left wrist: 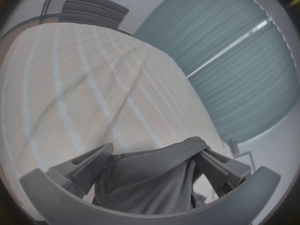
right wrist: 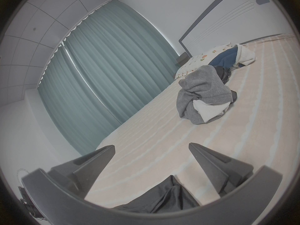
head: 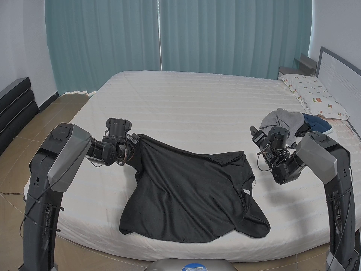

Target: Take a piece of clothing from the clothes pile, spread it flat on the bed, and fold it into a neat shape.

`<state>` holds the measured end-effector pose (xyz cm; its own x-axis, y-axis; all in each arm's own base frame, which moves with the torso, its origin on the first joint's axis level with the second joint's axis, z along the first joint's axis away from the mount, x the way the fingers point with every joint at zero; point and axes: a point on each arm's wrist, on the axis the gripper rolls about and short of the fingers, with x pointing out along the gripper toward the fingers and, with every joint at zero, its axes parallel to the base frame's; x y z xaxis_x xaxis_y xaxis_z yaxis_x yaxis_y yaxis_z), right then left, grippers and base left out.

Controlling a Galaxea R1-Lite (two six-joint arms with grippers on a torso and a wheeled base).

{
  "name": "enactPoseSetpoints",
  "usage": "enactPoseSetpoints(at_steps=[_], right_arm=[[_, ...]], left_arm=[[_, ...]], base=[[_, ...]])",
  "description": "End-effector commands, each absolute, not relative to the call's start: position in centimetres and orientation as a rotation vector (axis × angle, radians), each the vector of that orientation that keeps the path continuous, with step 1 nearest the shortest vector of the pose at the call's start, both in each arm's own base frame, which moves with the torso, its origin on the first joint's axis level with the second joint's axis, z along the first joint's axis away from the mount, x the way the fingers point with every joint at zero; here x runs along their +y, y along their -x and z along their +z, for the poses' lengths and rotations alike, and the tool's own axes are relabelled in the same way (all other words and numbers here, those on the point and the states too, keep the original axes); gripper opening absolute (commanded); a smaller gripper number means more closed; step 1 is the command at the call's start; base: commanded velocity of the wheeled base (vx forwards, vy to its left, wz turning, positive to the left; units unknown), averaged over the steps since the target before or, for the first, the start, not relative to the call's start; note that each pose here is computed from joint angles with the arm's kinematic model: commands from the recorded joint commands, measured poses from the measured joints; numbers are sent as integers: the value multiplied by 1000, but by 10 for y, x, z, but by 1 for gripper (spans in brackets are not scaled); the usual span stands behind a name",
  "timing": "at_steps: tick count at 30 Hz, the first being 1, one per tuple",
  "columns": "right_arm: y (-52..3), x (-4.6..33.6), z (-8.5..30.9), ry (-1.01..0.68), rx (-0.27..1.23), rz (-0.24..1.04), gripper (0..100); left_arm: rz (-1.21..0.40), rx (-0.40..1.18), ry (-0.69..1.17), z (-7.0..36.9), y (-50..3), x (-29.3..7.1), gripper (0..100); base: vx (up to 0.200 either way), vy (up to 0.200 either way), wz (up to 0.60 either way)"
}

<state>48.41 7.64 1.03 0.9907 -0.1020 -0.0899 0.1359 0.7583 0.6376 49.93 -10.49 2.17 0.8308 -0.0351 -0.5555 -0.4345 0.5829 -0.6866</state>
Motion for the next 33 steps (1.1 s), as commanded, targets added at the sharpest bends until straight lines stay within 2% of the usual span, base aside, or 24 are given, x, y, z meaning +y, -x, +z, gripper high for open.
enactPoseSetpoints(at_steps=[1, 5, 8, 10, 12, 16, 23, 29, 32, 33], right_arm=[[-478, 74, -1, -689, 107, -132, 100], [-470, 74, -11, -677, 170, -127, 100], [-465, 74, -14, -673, 211, -116, 100], [-460, 74, -18, -668, 250, -106, 100], [-458, 75, -20, -667, 265, -101, 100], [-457, 74, -18, -668, 267, -95, 100], [-443, 72, -19, -674, 348, -37, 100], [-439, 73, -35, -675, 421, 8, 100], [-439, 72, -42, -683, 488, 40, 100], [-440, 67, -48, -692, 554, 50, 100]], left_arm=[[260, 668, 835, -2, -494, -103, 100], [261, 716, 826, -4, -489, -103, 100], [258, 809, 810, -7, -481, -103, 100], [213, 921, 826, 5, -470, -102, 100], [190, 956, 840, 14, -466, -100, 100], [191, 948, 846, 24, -462, -97, 100], [188, 902, 893, 51, -426, -65, 100], [202, 858, 944, 40, -383, -38, 100], [216, 857, 952, 34, -368, -34, 100], [228, 858, 971, 29, -355, -33, 100]], base=[[0, 0, 0], [0, 0, 0], [0, 0, 0], [0, 0, 0], [0, 0, 0], [0, 0, 0], [0, 0, 0], [0, 0, 0], [0, 0, 0], [0, 0, 0]])
